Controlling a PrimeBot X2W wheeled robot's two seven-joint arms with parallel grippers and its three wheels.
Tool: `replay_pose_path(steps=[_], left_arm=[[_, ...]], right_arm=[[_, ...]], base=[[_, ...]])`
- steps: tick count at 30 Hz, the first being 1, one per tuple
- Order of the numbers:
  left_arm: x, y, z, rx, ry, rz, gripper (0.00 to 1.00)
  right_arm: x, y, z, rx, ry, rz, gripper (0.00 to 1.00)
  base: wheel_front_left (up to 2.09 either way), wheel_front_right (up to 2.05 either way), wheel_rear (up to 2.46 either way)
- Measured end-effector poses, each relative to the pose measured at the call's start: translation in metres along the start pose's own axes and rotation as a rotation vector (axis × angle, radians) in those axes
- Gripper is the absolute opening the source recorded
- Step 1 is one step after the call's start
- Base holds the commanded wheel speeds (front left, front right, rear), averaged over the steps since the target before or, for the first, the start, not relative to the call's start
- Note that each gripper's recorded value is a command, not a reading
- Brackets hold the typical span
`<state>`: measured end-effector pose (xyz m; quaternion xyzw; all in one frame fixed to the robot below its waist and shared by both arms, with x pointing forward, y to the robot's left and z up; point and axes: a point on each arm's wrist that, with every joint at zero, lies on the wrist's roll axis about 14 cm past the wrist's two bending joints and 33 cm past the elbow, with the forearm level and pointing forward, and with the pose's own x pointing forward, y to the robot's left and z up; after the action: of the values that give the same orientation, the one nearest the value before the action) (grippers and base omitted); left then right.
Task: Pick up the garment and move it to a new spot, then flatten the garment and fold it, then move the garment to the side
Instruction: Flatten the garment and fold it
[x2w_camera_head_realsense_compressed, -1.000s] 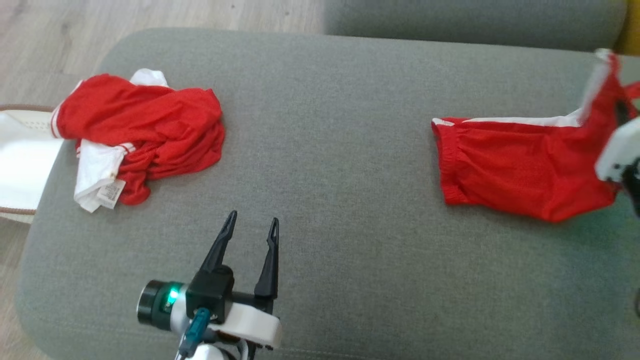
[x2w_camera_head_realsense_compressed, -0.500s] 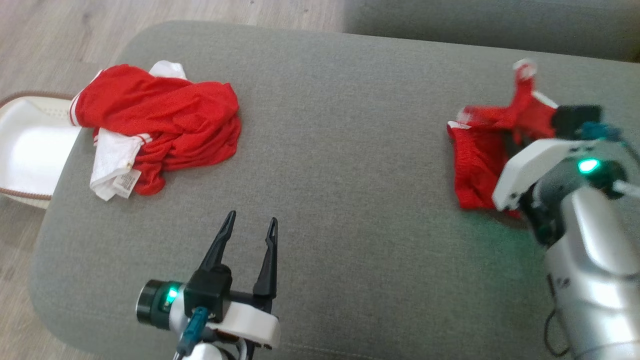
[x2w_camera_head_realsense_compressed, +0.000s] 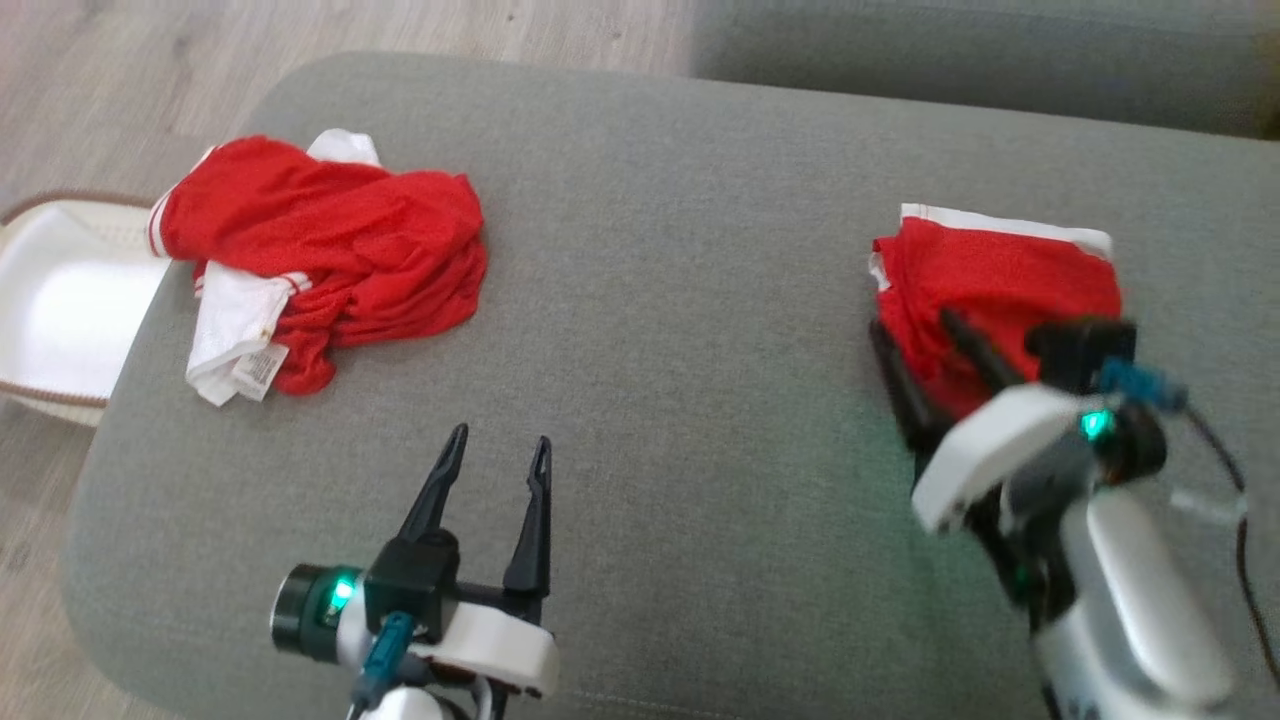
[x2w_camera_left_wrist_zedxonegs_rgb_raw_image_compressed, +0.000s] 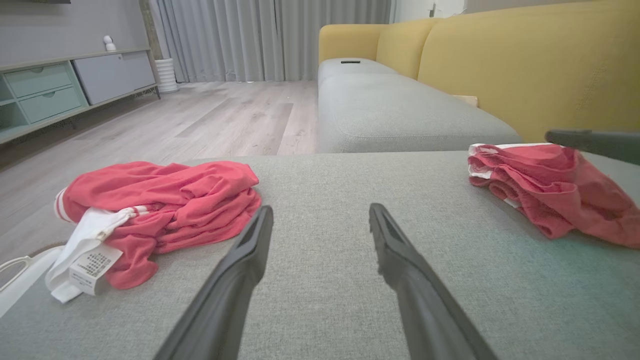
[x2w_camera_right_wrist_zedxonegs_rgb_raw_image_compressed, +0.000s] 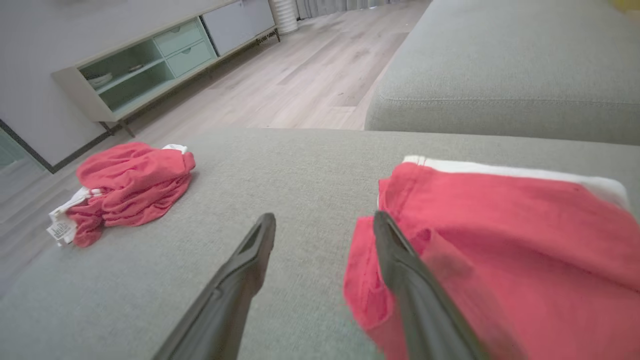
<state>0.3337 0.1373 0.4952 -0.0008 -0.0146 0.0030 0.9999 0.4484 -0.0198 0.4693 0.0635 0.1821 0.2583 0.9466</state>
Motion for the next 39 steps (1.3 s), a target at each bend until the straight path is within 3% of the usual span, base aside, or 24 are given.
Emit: replay_pose_path(steps=[4,10,11,12,17,25,31,39], left_arm=[[-0.004,0.002,0.000,-0.004,-0.001,0.009,1.00],[-0.014,-0.002,0.003,-0.004,-0.013,-0.005,1.00],[-0.015,-0.002,0.004,-0.003,-0.019,-0.006,1.00],[-0.015,-0.002,0.006,-0.003,-0.023,-0.007,1.00],[-0.017,0.001,0.007,0.005,-0.031,-0.002,1.00],[-0.024,0.005,-0.002,0.006,0.001,0.006,1.00],[-0.026,0.007,-0.007,0.006,0.020,0.012,1.00],[-0.025,0.002,-0.004,0.005,0.007,-0.006,1.00]], right_arm=[[-0.029,0.012,-0.017,0.018,-0.024,0.023,1.00],[-0.067,-0.008,-0.027,0.058,-0.079,-0.052,1.00],[-0.070,-0.013,-0.025,0.059,-0.086,-0.063,0.60],[-0.072,-0.018,-0.021,0.072,-0.101,-0.076,0.00],[-0.070,-0.050,-0.015,0.060,-0.091,-0.139,0.00],[-0.029,-0.087,-0.003,-0.023,0.007,-0.182,0.00],[-0.013,-0.064,-0.048,-0.084,0.149,-0.115,0.00],[-0.012,0.007,-0.088,-0.071,0.198,0.045,0.00]], base=[[0.00,0.00,0.00],[0.00,0.00,0.00],[0.00,0.00,0.00],[0.00,0.00,0.00],[0.00,0.00,0.00],[0.00,0.00,0.00],[0.00,0.00,0.00],[0.00,0.00,0.00]])
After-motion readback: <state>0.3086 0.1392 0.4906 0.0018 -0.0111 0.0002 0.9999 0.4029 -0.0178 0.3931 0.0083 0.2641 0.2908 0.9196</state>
